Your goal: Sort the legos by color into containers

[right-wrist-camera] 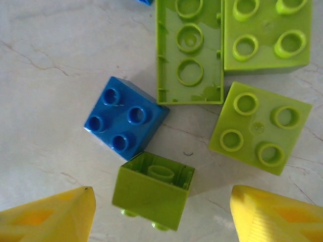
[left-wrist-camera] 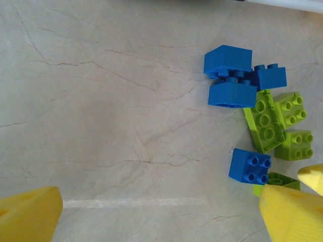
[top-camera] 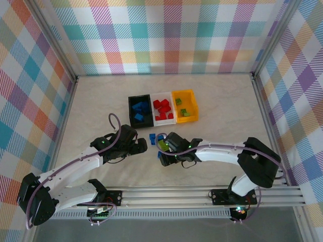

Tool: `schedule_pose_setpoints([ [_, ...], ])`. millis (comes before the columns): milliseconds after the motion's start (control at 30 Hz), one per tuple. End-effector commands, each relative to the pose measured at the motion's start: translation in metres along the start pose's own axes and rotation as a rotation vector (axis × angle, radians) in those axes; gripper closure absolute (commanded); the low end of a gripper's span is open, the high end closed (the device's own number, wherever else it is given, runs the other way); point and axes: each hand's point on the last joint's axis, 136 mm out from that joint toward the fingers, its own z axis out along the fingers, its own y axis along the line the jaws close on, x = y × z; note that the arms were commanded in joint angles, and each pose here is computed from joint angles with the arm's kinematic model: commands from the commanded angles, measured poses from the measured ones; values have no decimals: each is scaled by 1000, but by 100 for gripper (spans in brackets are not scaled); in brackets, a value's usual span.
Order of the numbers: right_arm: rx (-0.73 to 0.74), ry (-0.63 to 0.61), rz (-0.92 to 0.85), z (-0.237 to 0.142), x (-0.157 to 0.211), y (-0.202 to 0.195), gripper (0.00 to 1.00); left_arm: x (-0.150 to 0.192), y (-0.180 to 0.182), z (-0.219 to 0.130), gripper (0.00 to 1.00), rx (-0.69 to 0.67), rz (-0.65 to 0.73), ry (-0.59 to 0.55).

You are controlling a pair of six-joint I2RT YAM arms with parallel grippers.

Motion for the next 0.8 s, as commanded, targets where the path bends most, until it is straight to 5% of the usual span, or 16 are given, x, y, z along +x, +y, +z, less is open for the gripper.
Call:
schedule_pose_setpoints([
  [0, 20, -40, -3, 4, -13, 4, 31, 2, 12, 0, 0, -37, 4, 1],
  [467, -36, -112, -21, -11, -29, 18, 70, 3, 1, 7, 0, 2, 18, 21],
  [767, -6, -294, 45, -77, -92, -29, 73, 5, -18, 15, 0, 53, 54, 53],
])
